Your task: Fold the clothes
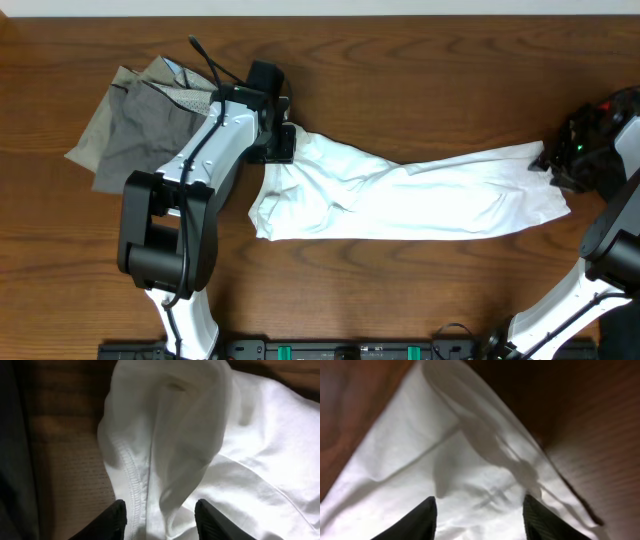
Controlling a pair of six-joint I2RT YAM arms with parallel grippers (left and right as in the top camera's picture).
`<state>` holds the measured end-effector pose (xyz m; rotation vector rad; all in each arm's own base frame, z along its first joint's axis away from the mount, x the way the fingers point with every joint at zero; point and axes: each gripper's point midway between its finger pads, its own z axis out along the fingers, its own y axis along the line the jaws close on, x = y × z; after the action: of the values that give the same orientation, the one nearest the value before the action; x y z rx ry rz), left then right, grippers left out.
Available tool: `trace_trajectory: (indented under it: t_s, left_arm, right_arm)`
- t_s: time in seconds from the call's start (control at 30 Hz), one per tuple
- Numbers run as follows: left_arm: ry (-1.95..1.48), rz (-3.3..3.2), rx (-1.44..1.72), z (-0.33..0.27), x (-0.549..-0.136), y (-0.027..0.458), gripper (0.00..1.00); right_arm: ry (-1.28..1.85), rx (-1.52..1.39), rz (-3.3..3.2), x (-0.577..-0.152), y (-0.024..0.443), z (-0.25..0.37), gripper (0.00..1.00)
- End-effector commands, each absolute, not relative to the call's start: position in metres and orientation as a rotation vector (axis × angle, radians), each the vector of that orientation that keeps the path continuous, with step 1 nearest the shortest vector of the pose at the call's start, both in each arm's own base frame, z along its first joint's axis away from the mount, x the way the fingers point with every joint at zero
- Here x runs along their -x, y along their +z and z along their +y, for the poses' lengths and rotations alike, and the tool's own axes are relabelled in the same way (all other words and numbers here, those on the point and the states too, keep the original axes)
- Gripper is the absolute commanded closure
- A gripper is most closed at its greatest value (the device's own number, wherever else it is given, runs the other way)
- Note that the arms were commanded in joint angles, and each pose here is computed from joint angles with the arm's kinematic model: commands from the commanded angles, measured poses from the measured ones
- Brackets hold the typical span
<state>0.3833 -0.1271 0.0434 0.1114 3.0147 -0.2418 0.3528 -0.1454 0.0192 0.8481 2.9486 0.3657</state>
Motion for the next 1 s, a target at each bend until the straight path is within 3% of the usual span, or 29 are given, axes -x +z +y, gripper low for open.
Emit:
trace_trajectory:
  t_s: [0.0, 0.2, 0.27, 0.37, 0.4, 0.47, 0.53, 0.57, 0.8, 0.87, 0.97]
  left_arm:
    - [-0.255, 3.007, -0.115, -0.129, -0.384, 0.047, 0.53]
    - [-0.375, 3.006, -0.127, -0.142, -0.381, 0.049, 0.54]
    - [-0.39, 3.004, -0.13, -0.144, -0.382, 0.049, 0.56]
    - [-0.389, 3.005, -0.132, -0.144, -0.382, 0.048, 0.59]
    - [-0.388, 3.006, -0.138, -0.145, -0.381, 0.046, 0.63]
    - [-0.387, 3.01, -0.137, -0.144, -0.38, 0.043, 0.74]
    - [-0.385, 3.018, -0.136, -0.144, -0.378, 0.038, 0.91]
    - [-0.384, 3.022, -0.136, -0.143, -0.377, 0.036, 0.94]
    - [-0.384, 3.025, -0.134, -0.143, -0.378, 0.032, 0.93]
    - [-0.385, 3.021, -0.134, -0.144, -0.379, 0.03, 0.72]
    - [-0.388, 3.023, -0.135, -0.145, -0.381, 0.026, 0.54]
  right_arm:
    - [0.333, -0.912, 2.965, -0.345, 0.013, -0.145, 0.48]
    - [0.276, -1.014, 2.959, -0.336, -0.001, -0.148, 0.57]
    - [0.275, -1.036, 2.934, -0.34, -0.001, -0.15, 0.64]
    - [0.285, -1.045, 2.91, -0.343, 0.0, -0.153, 0.84]
    - [0.27, -1.058, 2.911, -0.341, 0.0, -0.157, 0.93]
    - [0.231, -1.091, 2.92, -0.333, 0.002, -0.165, 0.99]
    - [0.201, -1.129, 2.921, -0.326, 0.004, -0.175, 0.99]
    - [0.203, -1.147, 2.918, -0.323, 0.004, -0.178, 0.99]
    - [0.227, -1.221, 2.893, -0.313, 0.005, -0.189, 0.99]
    - [0.228, -1.219, 2.89, -0.314, 0.005, -0.189, 0.99]
    - [0.276, -1.213, 2.878, -0.318, 0.006, -0.185, 0.99]
